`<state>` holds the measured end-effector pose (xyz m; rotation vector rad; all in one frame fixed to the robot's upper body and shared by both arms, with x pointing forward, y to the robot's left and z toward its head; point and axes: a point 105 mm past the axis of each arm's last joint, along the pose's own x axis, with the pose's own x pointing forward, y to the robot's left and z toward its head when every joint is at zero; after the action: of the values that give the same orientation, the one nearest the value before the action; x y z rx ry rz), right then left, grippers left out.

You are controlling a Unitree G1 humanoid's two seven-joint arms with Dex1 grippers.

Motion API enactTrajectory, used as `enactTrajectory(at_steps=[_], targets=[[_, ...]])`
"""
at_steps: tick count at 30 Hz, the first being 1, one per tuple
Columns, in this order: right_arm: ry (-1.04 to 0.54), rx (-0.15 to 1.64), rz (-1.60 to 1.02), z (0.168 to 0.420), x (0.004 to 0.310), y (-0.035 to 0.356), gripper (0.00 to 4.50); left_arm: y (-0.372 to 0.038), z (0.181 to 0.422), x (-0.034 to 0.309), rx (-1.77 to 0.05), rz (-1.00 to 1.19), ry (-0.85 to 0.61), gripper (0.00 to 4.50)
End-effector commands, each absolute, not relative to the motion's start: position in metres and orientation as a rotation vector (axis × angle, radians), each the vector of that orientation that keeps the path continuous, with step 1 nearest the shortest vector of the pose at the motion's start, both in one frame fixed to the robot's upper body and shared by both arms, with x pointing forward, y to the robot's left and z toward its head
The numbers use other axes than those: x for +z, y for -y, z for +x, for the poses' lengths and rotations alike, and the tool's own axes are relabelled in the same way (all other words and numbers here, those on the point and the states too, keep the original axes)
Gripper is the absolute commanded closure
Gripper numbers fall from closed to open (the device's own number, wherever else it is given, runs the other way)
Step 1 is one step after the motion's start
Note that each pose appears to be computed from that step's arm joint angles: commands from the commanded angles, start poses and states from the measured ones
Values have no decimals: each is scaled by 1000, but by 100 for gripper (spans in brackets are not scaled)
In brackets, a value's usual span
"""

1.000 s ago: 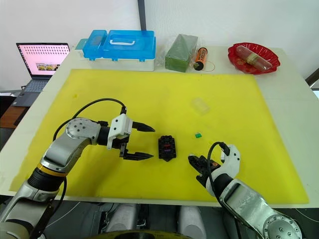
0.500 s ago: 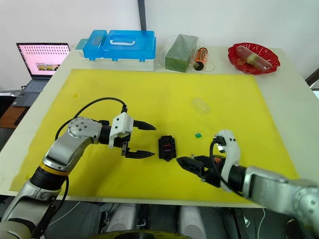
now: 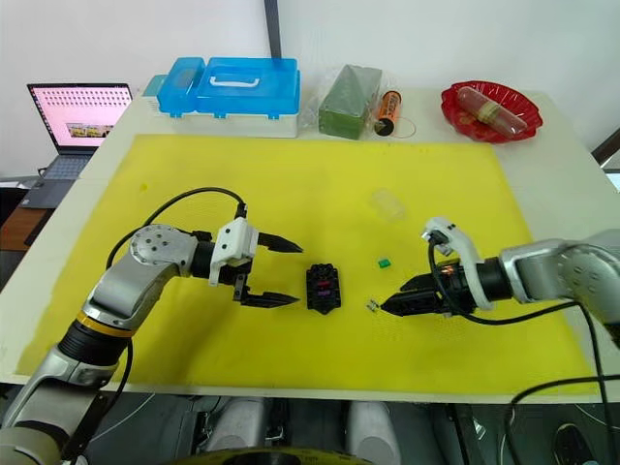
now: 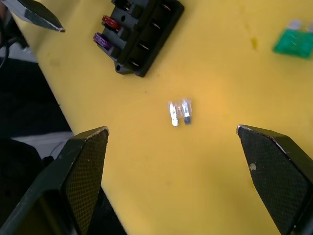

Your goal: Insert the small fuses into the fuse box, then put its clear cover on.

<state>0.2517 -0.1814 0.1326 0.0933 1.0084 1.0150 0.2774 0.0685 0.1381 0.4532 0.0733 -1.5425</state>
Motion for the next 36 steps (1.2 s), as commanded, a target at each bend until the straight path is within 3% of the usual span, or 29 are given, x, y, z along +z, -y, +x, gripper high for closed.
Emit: enactTrajectory(at_steps=[1, 12, 36], targets=[[-1031, 1056, 78, 256, 133, 180, 3, -67, 271, 148, -1579, 467, -40, 0], [-1064, 1095, 88, 268, 129, 174, 3, -69, 268, 148, -1594, 458, -48, 0], [-1141, 1225, 129, 259, 122, 150, 3, -67, 272, 153, -1568, 480, -34, 0]])
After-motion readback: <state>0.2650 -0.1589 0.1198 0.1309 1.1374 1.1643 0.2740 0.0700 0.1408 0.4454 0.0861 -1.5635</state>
